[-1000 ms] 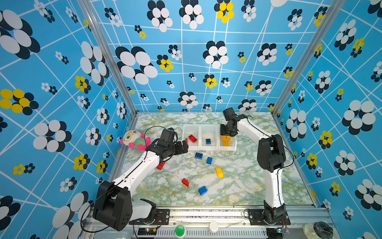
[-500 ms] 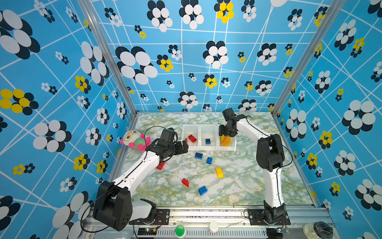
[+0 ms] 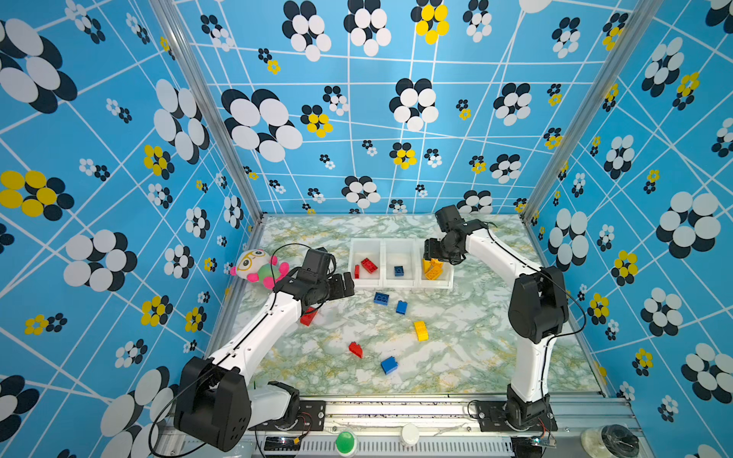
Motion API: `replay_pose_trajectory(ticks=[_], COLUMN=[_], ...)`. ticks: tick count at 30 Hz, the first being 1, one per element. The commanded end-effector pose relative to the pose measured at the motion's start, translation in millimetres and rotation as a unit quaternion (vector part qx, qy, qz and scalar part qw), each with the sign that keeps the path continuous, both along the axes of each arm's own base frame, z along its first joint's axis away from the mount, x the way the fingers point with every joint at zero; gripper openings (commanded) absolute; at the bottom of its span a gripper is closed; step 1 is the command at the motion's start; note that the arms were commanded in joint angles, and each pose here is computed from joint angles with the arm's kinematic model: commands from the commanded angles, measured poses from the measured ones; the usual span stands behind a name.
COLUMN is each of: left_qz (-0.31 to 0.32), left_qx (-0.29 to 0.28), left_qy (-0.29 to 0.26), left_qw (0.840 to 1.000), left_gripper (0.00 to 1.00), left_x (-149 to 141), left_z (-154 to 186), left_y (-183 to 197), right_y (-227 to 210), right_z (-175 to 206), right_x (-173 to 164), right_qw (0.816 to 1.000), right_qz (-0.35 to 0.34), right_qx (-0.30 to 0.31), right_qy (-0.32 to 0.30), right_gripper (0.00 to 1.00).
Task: Sort the legos into containers by color
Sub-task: Pick up the lego from the middle-left of the table.
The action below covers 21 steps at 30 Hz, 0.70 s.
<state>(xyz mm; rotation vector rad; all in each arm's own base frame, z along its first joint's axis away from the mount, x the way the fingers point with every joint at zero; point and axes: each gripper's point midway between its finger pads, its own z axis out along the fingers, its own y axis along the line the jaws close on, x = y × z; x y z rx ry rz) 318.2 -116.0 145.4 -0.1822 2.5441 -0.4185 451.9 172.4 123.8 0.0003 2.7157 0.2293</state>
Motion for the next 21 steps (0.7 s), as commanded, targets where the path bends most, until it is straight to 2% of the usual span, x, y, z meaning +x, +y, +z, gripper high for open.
replay_pose_trajectory(ticks=[1,8,21], left_qz=[0.001,-0.023,-0.029], left_qx=[0.05,0.062,0.072], left_qy=[0.028,0.097,0.164], left_qw=[0.998,0.993,0.983], left_gripper=[0.99,0.99,1.0], left_x=[-15.0,-26.6,-22.0], left_z=[-10.2,-37.9,-84.5], left_y=[28.3,52.8,71.5], right_y=[-0.7,-4.9,-11.4], right_z=[14.7,20.4,36.7], right_x=[-18.2,-51.2,-87.9], right_qw=[1.0,1.0,0.998], right_qz=[-0.002,-0.007,-0.023], right_qx=[0.012,0.028,0.058], right_qy=[-0.002,0.002,-0.006], right_gripper=[0.74,0.77,0.8])
